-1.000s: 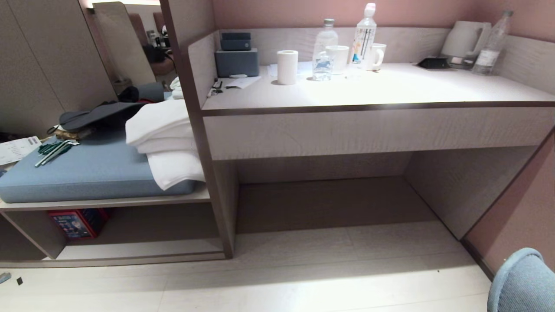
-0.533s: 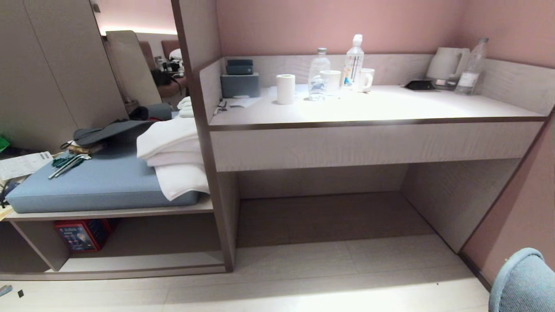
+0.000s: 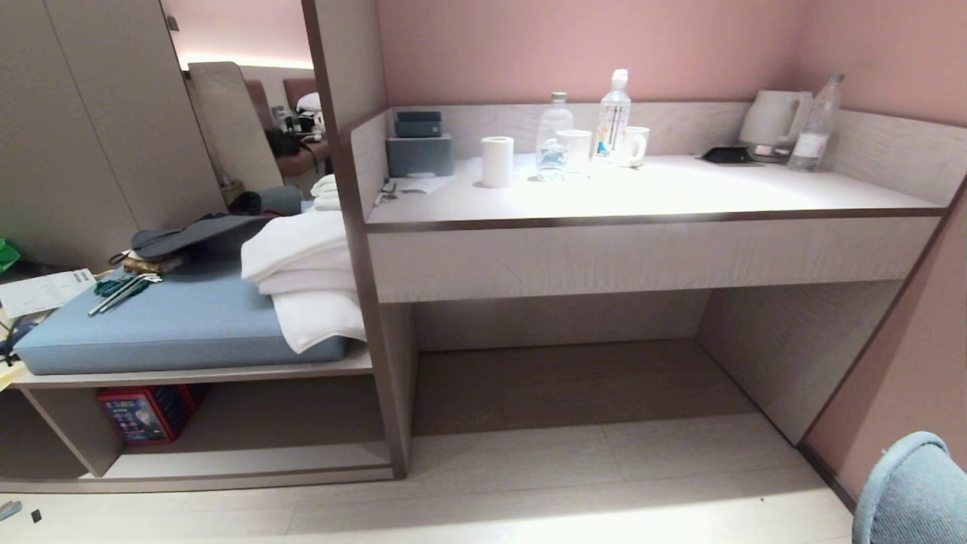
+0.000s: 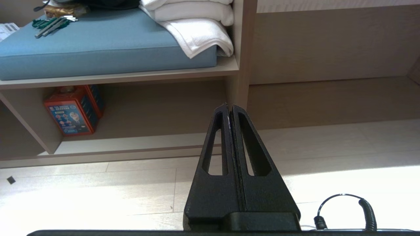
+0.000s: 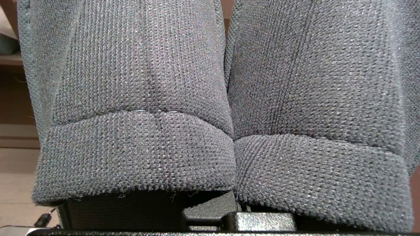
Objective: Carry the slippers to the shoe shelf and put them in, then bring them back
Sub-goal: Place the slippers into the shoe cabinet
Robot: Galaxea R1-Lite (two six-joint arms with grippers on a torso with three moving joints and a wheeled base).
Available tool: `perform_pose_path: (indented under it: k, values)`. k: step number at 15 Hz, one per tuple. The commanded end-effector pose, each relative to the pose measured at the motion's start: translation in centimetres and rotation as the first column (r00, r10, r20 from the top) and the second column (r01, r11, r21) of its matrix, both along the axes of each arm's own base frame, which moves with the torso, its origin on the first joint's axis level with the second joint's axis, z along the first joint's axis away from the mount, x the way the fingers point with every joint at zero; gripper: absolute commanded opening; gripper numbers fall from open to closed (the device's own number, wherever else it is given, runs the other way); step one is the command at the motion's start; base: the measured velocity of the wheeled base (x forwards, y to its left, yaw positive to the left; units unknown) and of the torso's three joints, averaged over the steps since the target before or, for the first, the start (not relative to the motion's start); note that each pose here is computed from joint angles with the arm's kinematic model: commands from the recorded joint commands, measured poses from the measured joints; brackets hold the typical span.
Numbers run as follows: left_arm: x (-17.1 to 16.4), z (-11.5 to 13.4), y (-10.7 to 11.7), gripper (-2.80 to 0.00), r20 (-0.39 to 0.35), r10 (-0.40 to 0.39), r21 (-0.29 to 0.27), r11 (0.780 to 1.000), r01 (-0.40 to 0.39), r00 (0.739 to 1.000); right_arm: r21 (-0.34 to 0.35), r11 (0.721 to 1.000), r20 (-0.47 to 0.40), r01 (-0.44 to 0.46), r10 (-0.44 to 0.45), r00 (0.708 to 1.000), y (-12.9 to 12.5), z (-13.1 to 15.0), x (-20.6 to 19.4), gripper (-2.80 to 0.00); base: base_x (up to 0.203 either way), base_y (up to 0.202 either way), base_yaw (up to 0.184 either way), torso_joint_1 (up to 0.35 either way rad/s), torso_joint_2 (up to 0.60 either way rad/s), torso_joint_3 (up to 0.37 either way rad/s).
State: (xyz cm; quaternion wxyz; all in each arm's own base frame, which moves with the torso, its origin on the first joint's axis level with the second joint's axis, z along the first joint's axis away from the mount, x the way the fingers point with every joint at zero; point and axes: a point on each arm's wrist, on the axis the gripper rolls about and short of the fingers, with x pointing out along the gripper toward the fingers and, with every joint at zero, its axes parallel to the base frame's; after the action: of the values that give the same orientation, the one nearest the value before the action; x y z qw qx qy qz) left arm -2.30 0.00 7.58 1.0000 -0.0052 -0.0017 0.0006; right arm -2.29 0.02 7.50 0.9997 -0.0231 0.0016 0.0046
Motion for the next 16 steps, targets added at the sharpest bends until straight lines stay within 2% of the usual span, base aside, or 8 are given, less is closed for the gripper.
perform_pose_path:
  k: [1, 4, 9, 16]
  values:
    - [0.0, 0.02, 0.0, -2.8, 0.0, 0.0, 0.0, 1.0, 0.0, 1.0, 0.0, 1.0, -0.003, 0.0, 0.0, 1.0, 0.0, -0.04, 0.02, -2.8, 0.0, 0.0, 0.0, 0.0, 0.0, 0.0]
    - [0.02, -0.02, 0.0, -2.8, -0.002, 0.0, 0.0, 1.0, 0.0, 1.0, -0.002, 1.0, -0.003, -0.002, 0.002, 1.0, 0.0, -0.04, 0.02, -2.8, 0.001, -0.002, 0.021, 0.0, 0.0, 0.001]
    - [0.0, 0.02, 0.0, -2.8, 0.0, 0.0, 0.0, 1.0, 0.0, 1.0, -0.003, 1.0, -0.003, -0.002, 0.002, 1.0, 0.0, -0.04, 0.02, -2.8, 0.002, -0.007, 0.117, 0.003, 0.01, 0.003]
    - [0.0, 0.02, 0.0, -2.8, 0.0, 0.0, 0.001, 1.0, 0.0, 1.0, -0.001, 1.0, -0.003, -0.002, 0.002, 1.0, 0.0, -0.04, 0.02, -2.8, 0.0, 0.0, 0.0, 0.0, 0.0, 0.0]
